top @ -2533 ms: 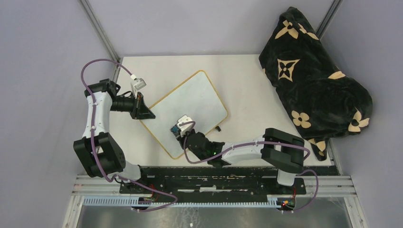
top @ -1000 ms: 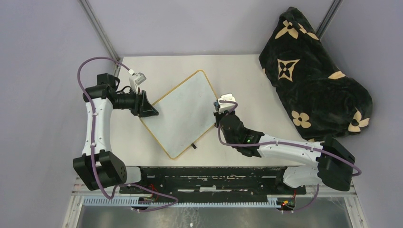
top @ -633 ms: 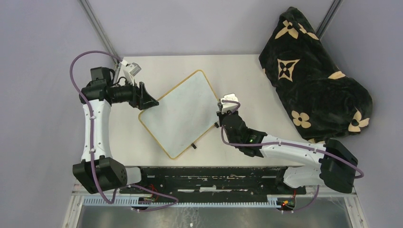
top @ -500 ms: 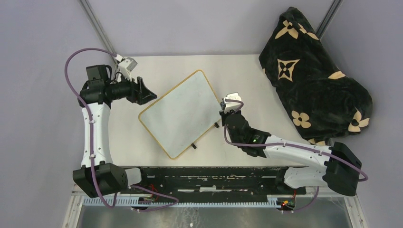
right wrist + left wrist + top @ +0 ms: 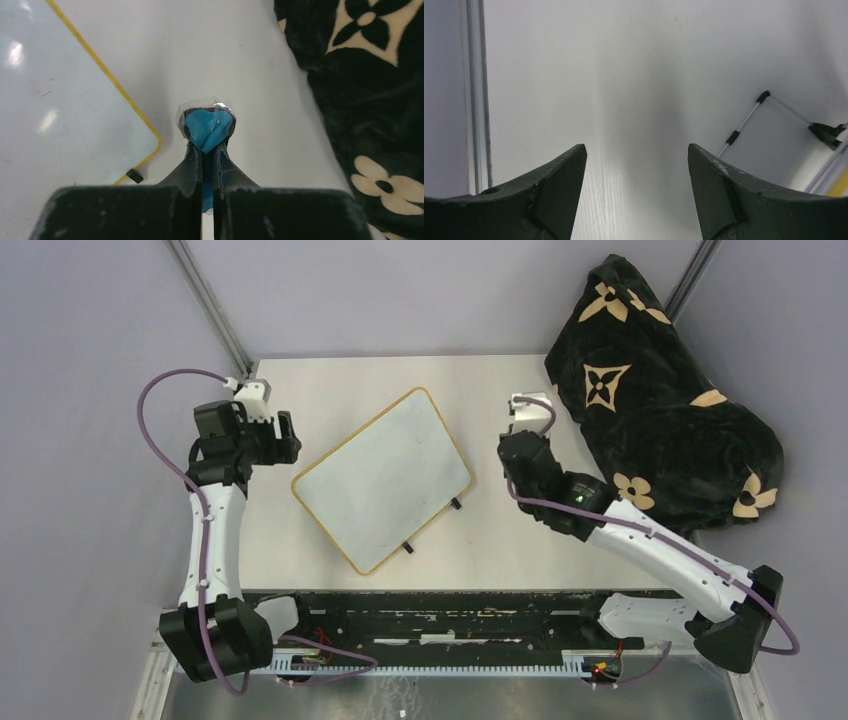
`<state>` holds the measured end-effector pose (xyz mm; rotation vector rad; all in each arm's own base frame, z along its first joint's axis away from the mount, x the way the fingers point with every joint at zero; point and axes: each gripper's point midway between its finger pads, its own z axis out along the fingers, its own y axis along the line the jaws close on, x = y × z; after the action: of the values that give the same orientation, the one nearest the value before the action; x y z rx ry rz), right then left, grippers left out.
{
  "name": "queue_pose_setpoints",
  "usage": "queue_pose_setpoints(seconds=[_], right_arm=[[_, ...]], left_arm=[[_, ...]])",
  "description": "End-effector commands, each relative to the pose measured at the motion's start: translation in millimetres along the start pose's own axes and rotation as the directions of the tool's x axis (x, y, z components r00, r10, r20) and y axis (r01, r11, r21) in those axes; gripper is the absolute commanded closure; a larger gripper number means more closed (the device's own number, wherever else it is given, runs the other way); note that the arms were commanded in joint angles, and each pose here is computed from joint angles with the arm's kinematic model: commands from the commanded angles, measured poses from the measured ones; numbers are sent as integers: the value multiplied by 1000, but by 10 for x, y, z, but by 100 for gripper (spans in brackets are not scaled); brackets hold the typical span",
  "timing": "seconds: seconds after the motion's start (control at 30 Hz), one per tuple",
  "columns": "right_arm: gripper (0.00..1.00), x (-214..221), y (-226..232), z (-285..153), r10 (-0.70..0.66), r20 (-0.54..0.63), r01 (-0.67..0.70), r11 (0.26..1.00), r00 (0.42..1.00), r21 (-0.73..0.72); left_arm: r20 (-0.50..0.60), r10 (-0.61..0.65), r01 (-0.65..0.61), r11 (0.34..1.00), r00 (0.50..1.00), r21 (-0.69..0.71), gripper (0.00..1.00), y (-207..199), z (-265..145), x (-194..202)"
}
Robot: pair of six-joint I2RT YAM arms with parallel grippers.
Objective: Erase the whiteboard
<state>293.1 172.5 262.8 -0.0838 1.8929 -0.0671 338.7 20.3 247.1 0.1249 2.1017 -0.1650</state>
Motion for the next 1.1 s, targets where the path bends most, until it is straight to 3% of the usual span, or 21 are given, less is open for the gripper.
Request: queue_pose_setpoints(seconds=[0.0,0.27,0.5,0.7,0.87,1.07], right_arm=[[99,-51,-397,-149,-5,-121,11,999,993,43],[100,86,-674,22,8,-318,1,1000,948,27],[99,496,-727,362,77,-476,-109,993,876,-40],[99,901,-720,670,115,-577,-154,988,809,-20],[100,1187,-663,814,132,-625,-177,984,769,-11],[99,1633,-672,864,152,-681,-183,983,716,27]], left_arm=[[56,27,-16,983,998,-183,19,316,7,55],[41,-1,11,970,999,-243,19,497,249,407],[48,3,2,995,999,-96,18,389,541,659],[143,0,-5,999,990,33,19,205,594,715],[262,6,-21,998,965,53,18,87,508,692],[264,21,-34,999,964,42,17,74,494,811]])
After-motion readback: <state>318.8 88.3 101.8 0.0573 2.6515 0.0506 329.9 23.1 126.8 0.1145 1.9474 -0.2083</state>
